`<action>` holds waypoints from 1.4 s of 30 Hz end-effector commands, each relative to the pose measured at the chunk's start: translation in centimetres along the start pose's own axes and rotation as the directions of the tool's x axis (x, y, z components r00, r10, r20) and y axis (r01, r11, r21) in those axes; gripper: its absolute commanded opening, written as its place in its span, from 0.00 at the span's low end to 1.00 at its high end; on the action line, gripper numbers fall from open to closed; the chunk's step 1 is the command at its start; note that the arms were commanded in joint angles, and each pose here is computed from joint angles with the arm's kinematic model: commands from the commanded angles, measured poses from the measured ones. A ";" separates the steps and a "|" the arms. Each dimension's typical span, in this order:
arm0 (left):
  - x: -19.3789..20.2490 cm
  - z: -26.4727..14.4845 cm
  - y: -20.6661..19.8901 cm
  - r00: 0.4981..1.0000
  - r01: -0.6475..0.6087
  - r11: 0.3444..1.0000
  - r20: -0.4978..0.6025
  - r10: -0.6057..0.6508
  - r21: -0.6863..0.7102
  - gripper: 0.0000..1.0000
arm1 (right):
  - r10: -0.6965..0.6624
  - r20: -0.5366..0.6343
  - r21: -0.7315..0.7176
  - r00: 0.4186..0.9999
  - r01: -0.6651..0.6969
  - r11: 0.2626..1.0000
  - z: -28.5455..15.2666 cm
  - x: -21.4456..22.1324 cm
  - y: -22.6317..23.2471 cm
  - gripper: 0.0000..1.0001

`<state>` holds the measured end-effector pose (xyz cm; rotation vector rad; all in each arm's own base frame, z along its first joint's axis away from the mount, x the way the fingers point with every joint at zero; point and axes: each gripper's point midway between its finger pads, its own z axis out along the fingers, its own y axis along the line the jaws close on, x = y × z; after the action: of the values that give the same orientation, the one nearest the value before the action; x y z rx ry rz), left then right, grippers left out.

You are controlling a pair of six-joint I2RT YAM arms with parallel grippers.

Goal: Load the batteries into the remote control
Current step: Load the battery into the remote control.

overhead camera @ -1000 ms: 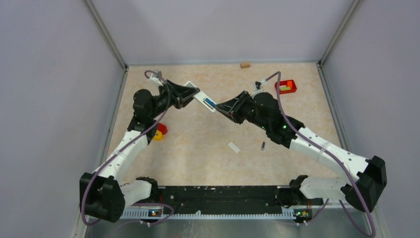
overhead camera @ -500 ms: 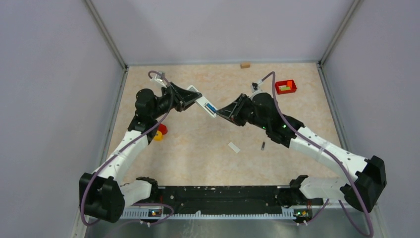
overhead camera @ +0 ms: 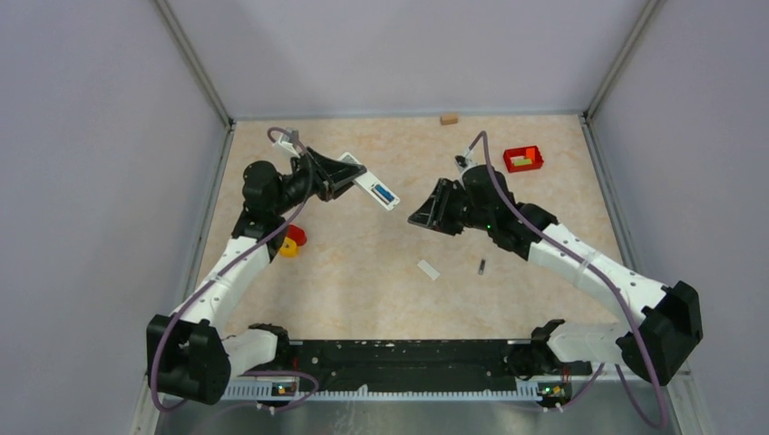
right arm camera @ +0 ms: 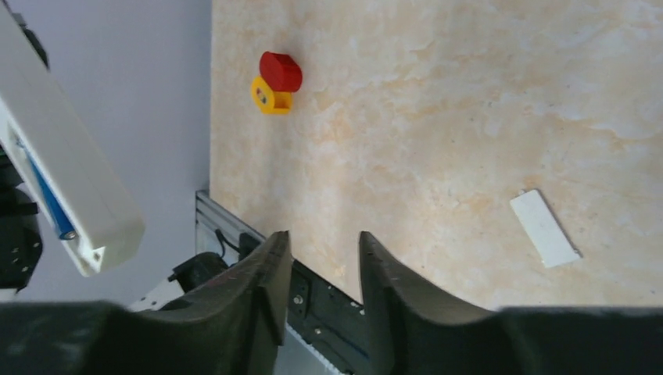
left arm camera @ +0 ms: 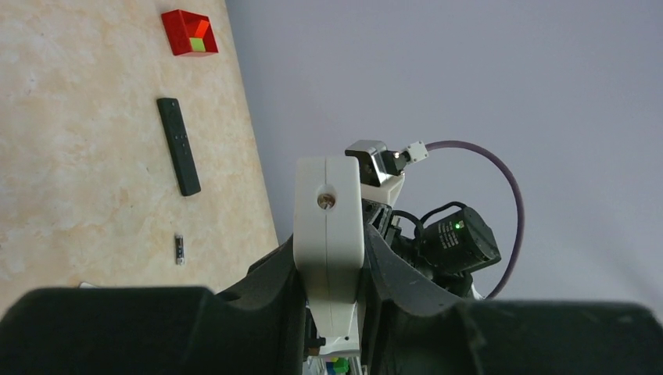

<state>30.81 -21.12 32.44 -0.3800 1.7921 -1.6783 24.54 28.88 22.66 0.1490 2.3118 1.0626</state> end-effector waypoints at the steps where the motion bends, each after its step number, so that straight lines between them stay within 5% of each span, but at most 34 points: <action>1: -0.5 -0.2 -2.6 0.998 -0.060 0.994 -0.004 0.060 0.087 0.00 | -0.089 0.032 -0.168 0.996 0.093 0.981 -1.7 -1.0 3.6 0.45; 5: -0.3 -0.2 -2.2 0.998 -0.065 0.995 -0.014 0.067 0.082 0.00 | -0.089 0.097 -0.335 0.991 0.116 0.935 -3.1 -1.3 6.3 0.62; 10: 0.2 -0.5 -2.5 0.995 -0.080 0.991 -0.043 0.084 0.104 0.00 | 0.045 0.123 -0.449 0.991 0.015 0.893 -3.6 -1.5 7.3 0.70; 15: 0.5 -1.0 -3.6 0.993 -0.101 0.986 -0.040 0.107 0.133 0.00 | 0.133 0.081 -0.593 0.988 -0.060 0.803 -3.6 -1.4 9.1 0.71; 27: 0.7 -1.4 -4.3 0.991 -0.118 0.983 -0.042 0.125 0.144 0.00 | 0.128 0.091 -0.665 0.988 -0.036 0.746 -4.1 -2.1 10.9 0.67; 35: 1.0 -1.5 -4.7 0.990 -0.117 0.981 -0.055 0.127 0.156 0.00 | 0.128 0.064 -0.623 0.990 -0.061 0.780 -2.3 -2.0 10.4 0.51; 42: 1.2 -1.6 -5.1 0.989 -0.118 0.978 -0.071 0.131 0.172 0.00 | 0.192 0.045 -0.550 0.980 -0.136 0.824 -0.8 -2.1 8.9 0.17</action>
<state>29.31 -21.24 33.48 -0.2631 1.7829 -1.7268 23.46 33.79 30.00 0.1040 1.8433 1.7518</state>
